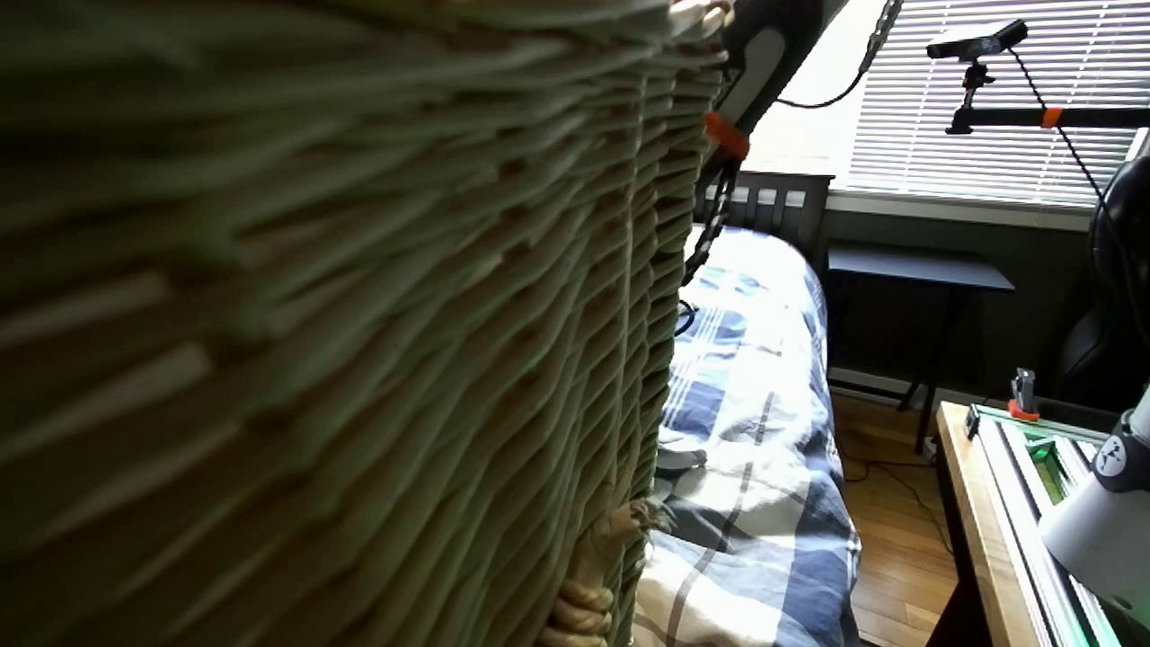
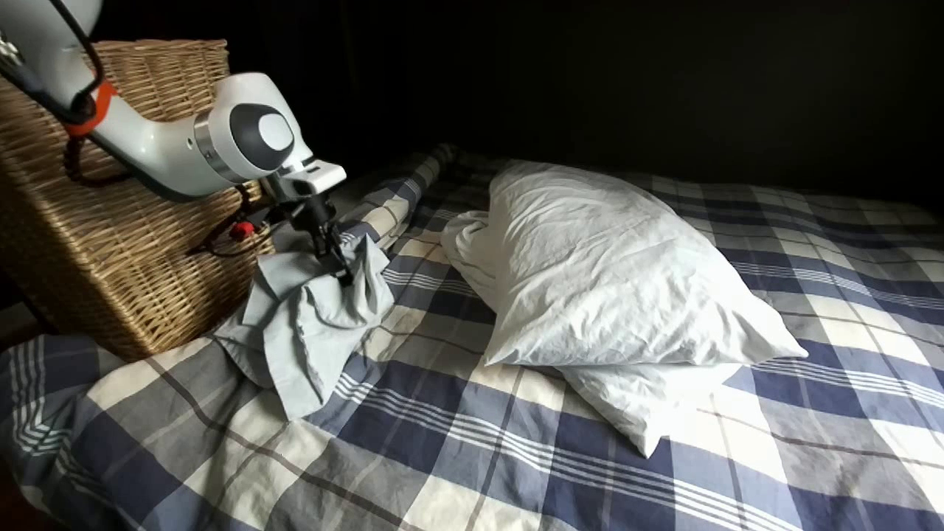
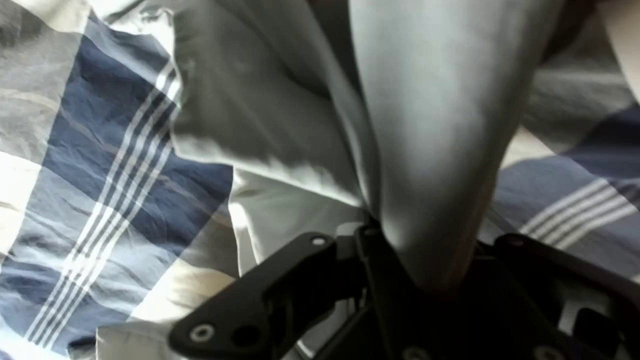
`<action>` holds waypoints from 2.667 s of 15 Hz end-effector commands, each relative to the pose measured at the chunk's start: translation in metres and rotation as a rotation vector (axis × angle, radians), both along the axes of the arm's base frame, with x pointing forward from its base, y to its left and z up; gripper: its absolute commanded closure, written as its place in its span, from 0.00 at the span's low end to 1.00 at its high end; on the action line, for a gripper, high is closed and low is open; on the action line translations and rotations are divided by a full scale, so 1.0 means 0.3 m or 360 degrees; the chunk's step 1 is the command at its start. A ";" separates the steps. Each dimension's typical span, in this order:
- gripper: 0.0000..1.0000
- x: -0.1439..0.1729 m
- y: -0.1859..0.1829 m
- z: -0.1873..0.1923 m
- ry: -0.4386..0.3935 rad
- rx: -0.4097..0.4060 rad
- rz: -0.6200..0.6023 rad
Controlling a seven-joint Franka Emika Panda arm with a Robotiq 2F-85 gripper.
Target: Put the pillow case in the laundry basket.
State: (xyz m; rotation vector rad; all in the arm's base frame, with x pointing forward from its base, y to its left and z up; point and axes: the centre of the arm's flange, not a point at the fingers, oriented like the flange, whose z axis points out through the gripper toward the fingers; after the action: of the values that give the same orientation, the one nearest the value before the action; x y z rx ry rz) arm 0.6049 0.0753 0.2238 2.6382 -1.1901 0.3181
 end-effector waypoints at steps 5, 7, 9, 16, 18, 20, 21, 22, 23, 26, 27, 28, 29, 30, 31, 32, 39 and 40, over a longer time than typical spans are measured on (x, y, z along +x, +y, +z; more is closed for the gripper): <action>0.96 -0.265 0.120 0.522 -0.0691 0.0135 -0.0027; 0.96 -0.307 0.103 0.599 -0.0865 0.0131 -0.0052; 0.96 -0.334 0.073 0.649 -0.1041 0.0138 -0.0059; 0.96 -0.459 0.067 0.822 -0.1495 0.0158 0.0342; 0.96 -0.509 0.095 0.843 -0.1556 0.0194 0.0545; 0.96 -0.556 0.120 0.867 -0.1615 0.0238 0.0738; 0.96 -0.576 0.131 0.880 -0.1646 0.0258 0.0828; 0.96 -0.594 0.140 0.890 -0.1647 0.0312 0.0919; 0.83 -0.549 0.142 0.942 -0.1562 0.0232 0.0812; 0.83 -0.591 0.160 0.980 -0.1600 0.0264 0.0902; 0.83 -0.592 0.161 0.980 -0.1600 0.0263 0.0906; 0.83 -0.592 0.161 0.979 -0.1599 0.0261 0.0908; 0.83 -0.591 0.160 0.979 -0.1598 0.0261 0.0908; 0.83 -0.591 0.160 0.978 -0.1598 0.0260 0.0908; 0.96 -0.591 0.160 0.978 -0.1598 0.0260 0.0908; 0.96 -0.584 0.170 1.005 -0.1642 0.0283 0.0920; 0.96 -0.631 0.322 1.337 -0.2041 0.0390 0.1221; 0.96 -0.650 0.345 1.385 -0.2103 0.0418 0.1269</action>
State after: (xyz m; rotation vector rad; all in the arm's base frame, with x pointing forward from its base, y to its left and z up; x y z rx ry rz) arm 0.4154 0.1702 0.6195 2.8836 -0.3161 2.2220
